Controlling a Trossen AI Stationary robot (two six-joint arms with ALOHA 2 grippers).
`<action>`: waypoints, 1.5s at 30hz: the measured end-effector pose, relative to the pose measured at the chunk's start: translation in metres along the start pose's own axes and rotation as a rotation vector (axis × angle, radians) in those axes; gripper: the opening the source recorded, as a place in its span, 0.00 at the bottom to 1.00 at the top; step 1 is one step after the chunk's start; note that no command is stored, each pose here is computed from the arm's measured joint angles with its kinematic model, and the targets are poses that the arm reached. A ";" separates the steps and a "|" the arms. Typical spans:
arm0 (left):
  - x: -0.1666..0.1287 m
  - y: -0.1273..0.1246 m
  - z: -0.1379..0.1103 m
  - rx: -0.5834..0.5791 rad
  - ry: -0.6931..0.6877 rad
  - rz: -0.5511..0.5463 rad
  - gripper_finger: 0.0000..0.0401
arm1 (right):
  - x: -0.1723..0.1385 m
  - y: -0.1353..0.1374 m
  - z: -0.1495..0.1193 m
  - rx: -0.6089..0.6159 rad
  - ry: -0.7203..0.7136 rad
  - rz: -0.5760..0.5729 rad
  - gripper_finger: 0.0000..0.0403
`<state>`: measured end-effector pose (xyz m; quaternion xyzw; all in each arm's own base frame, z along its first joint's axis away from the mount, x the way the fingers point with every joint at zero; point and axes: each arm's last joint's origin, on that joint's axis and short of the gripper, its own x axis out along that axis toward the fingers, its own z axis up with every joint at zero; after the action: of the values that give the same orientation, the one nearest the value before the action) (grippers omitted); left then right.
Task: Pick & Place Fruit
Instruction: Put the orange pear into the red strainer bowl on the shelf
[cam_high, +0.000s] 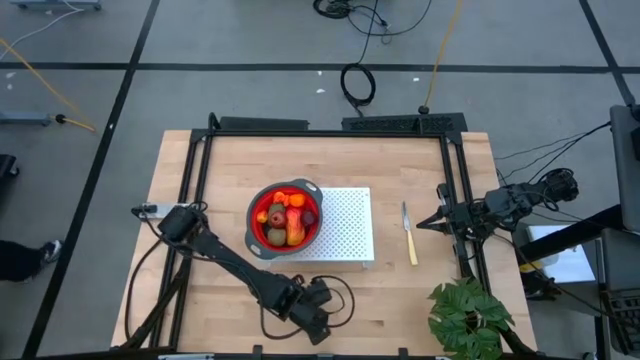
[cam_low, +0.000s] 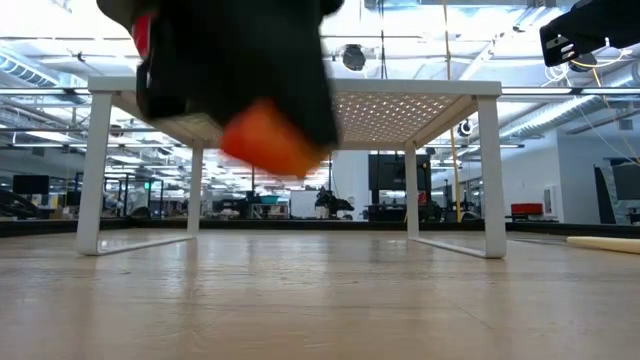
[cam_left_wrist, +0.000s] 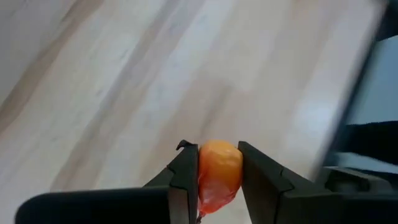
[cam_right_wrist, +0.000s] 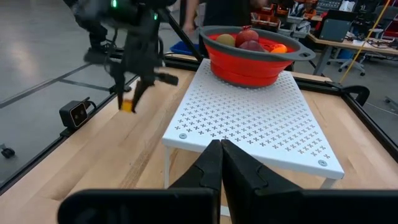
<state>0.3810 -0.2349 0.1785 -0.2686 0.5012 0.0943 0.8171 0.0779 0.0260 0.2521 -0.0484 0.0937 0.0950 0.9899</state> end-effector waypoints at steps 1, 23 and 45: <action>-0.006 -0.003 0.001 -0.002 -0.013 -0.023 0.22 | 0.000 0.000 0.000 0.000 0.000 0.000 0.00; -0.120 -0.062 0.043 0.191 -0.752 -0.513 0.22 | 0.000 0.000 0.001 0.002 -0.008 0.000 0.00; -0.192 -0.074 0.063 0.741 -1.567 -0.836 0.22 | 0.000 0.000 0.001 0.000 -0.007 -0.001 0.00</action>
<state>0.3687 -0.2416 0.3932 -0.0113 -0.3252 -0.2163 0.9205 0.0781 0.0261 0.2528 -0.0483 0.0902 0.0949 0.9902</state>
